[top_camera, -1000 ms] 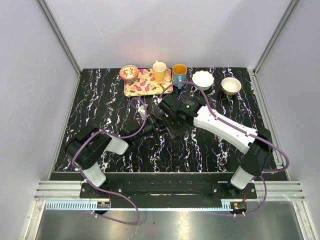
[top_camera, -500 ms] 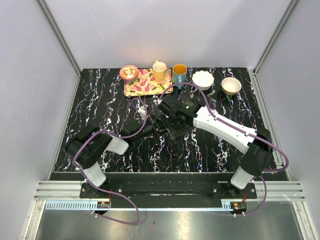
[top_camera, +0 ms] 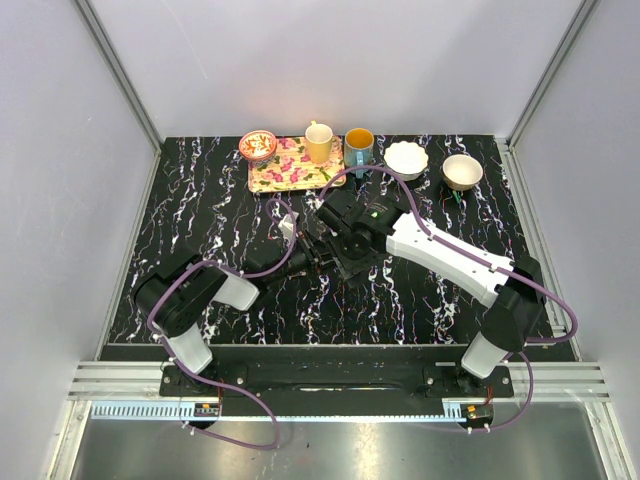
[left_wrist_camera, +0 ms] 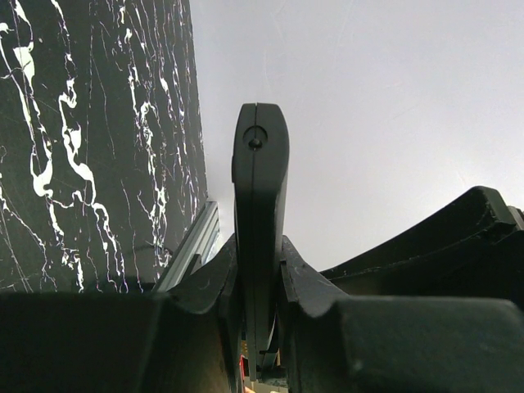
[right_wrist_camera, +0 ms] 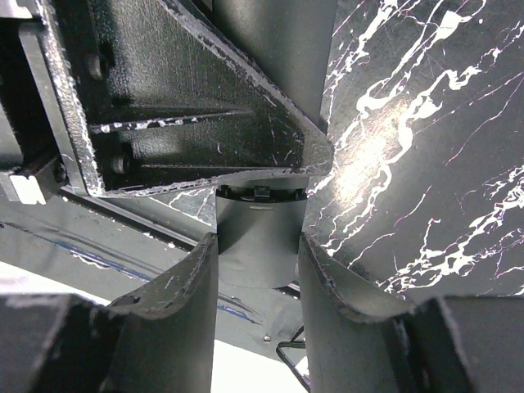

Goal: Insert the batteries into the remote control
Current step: Load the battery cover into the remote control.

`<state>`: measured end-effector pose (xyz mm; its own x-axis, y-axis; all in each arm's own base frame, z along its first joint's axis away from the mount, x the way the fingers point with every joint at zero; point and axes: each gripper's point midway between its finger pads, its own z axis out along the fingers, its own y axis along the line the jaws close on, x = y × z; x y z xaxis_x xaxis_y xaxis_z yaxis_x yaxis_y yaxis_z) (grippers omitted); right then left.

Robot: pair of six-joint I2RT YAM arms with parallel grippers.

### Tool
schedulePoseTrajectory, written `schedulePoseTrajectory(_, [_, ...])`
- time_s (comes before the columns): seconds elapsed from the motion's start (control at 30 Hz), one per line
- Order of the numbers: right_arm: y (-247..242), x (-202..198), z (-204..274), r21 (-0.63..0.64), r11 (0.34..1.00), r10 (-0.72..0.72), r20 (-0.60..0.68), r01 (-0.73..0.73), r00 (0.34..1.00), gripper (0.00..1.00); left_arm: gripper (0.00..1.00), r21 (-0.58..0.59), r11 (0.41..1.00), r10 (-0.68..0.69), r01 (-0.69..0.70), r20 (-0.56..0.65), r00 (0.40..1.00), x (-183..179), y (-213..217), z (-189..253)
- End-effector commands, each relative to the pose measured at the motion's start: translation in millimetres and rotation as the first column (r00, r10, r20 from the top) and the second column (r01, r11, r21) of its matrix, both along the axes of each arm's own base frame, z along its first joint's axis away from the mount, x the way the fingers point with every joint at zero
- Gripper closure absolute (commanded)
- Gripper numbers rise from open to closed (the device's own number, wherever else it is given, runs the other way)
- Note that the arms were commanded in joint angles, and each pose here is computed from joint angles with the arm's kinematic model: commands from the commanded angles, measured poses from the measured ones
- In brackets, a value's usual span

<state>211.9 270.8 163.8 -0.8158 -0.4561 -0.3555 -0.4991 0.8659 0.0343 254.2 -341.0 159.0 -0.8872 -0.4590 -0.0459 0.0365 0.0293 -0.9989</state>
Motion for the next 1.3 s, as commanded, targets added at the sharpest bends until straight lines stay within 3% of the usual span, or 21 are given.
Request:
schedulePoseTrajectory(0.0, [5,1,1,0.02,1.0,0.0,0.0,0.0,1.0,0.96,1.0,-0.221,0.974,0.012,0.037,0.215,0.976,-13,4,73])
schedulePoseTrajectory(0.3, [3,-6,2,0.042,0.999,-0.004,-0.019,0.005,1.0,0.92,1.0,-0.237,0.971,0.02,0.036,0.23,0.973,-13,6,80])
schedulePoseTrajectory(0.7, [2,-5,9,0.051,0.999,-0.02,0.001,0.02,1.0,0.75,1.0,-0.235,0.971,0.023,0.032,0.228,0.973,-13,6,79])
schedulePoseTrajectory(1.27, [2,-7,27,0.133,0.991,-0.016,-0.015,0.017,1.0,0.79,1.0,-0.255,0.966,0.014,0.049,0.241,0.971,-17,7,79])
